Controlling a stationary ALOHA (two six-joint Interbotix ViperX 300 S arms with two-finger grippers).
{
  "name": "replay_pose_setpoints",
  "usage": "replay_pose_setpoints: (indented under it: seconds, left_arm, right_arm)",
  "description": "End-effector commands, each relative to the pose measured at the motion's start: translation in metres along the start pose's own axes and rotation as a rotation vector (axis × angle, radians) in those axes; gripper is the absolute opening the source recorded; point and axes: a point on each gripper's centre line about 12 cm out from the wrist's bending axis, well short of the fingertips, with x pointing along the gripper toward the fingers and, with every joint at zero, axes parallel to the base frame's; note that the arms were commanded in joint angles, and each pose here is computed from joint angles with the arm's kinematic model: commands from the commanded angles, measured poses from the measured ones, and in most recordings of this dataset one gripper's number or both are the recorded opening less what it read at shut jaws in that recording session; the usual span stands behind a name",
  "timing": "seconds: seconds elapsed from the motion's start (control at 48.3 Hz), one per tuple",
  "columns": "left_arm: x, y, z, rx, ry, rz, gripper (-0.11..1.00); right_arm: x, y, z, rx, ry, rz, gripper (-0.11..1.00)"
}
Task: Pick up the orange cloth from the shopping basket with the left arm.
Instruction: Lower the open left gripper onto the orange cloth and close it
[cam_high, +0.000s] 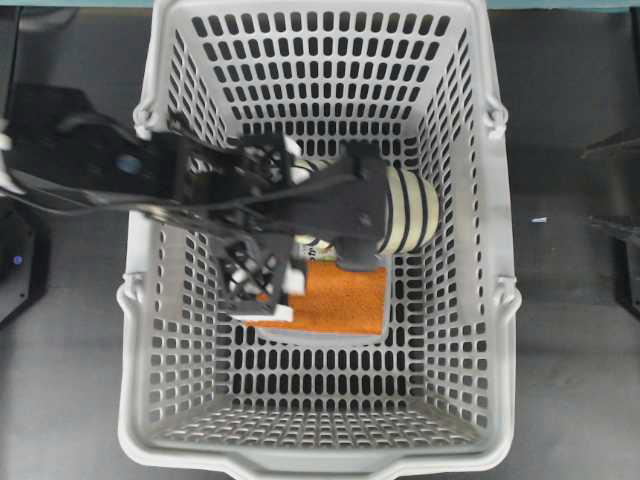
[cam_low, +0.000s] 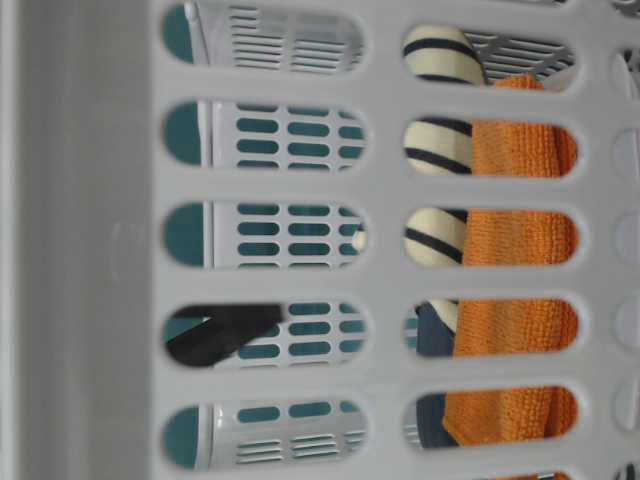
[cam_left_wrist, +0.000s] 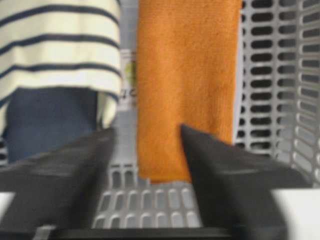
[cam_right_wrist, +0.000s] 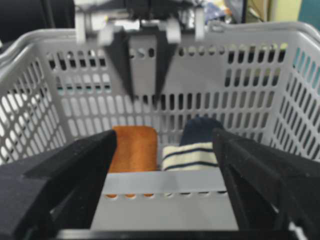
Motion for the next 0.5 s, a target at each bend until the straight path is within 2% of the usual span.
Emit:
replay_pose_setpoints:
  seconds: [0.0,0.062,0.124,0.311,0.477]
  left_arm:
    - [0.006,-0.006,0.008,0.012,0.0,-0.005,0.64]
    - [0.017,-0.01,0.007,0.022,0.027,-0.009,0.8]
    - [0.026,-0.015,0.005,0.034,0.046,-0.014,0.89]
    - [0.048,-0.03,0.001,0.061,0.084,-0.028,0.87]
    - [0.07,-0.032,-0.006,0.065,0.11,-0.03,0.87]
  right_arm:
    - [-0.001,0.0,0.009,0.0,-0.025,-0.002,0.74]
    - [-0.001,0.0,0.009,0.0,-0.025,-0.002,0.74]
    - [-0.001,0.0,0.009,0.002,-0.025,-0.001,0.74]
    - [-0.001,0.0,0.008,0.002,-0.023,-0.002,0.74]
    - [0.0,0.0,0.004,0.002,-0.022,-0.002,0.74]
